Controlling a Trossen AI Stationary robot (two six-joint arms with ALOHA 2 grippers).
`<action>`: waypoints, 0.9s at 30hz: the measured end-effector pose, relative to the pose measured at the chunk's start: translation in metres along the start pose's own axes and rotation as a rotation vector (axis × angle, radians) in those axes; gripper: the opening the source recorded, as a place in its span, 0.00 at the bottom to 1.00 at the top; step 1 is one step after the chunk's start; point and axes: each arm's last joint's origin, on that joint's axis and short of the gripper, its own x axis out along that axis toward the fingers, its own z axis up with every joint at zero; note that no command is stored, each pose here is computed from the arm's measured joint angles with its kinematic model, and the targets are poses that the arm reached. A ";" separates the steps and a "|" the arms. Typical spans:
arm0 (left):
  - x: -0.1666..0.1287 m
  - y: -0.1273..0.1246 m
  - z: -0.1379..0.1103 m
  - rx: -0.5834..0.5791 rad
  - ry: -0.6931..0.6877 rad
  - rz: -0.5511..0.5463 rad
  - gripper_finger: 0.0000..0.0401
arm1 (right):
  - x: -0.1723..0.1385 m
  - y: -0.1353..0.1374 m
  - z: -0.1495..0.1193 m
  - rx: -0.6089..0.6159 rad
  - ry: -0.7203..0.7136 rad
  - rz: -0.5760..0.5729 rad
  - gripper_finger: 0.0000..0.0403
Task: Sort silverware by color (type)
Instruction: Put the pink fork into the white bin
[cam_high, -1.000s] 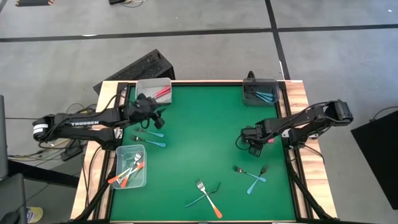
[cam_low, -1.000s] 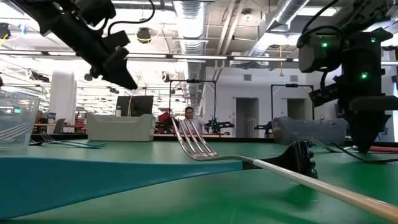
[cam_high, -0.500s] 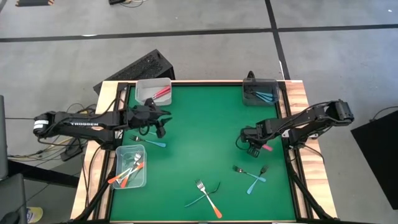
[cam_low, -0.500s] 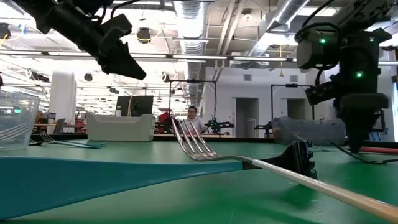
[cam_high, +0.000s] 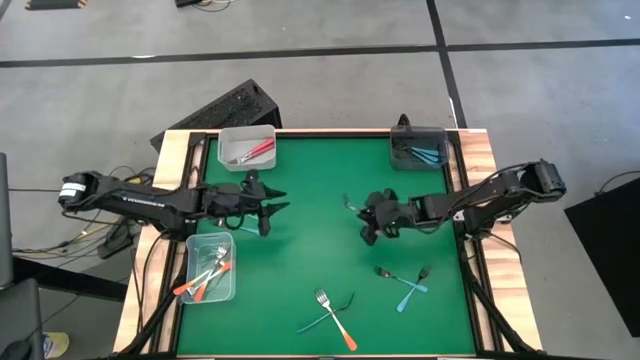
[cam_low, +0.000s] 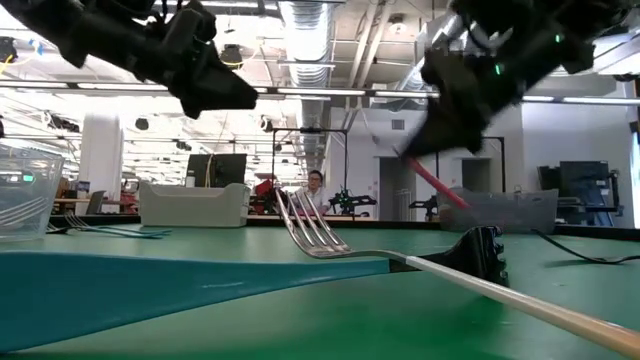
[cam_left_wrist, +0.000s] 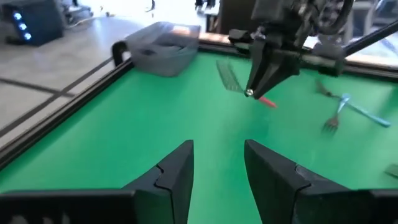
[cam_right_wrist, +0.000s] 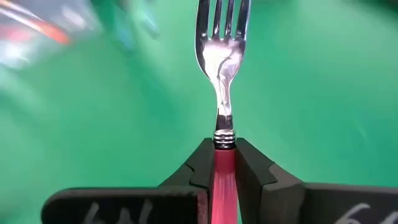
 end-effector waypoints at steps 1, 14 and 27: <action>0.003 -0.002 -0.003 -0.002 -0.014 -0.009 0.32 | -0.001 0.006 0.005 -0.020 -0.062 0.034 0.14; 0.062 -0.029 -0.005 0.121 -0.302 -0.232 0.44 | -0.013 0.032 0.024 -0.201 -0.313 0.261 0.14; 0.113 -0.055 0.007 0.304 -0.324 -0.475 0.47 | -0.015 0.038 0.020 -0.241 -0.251 0.427 0.14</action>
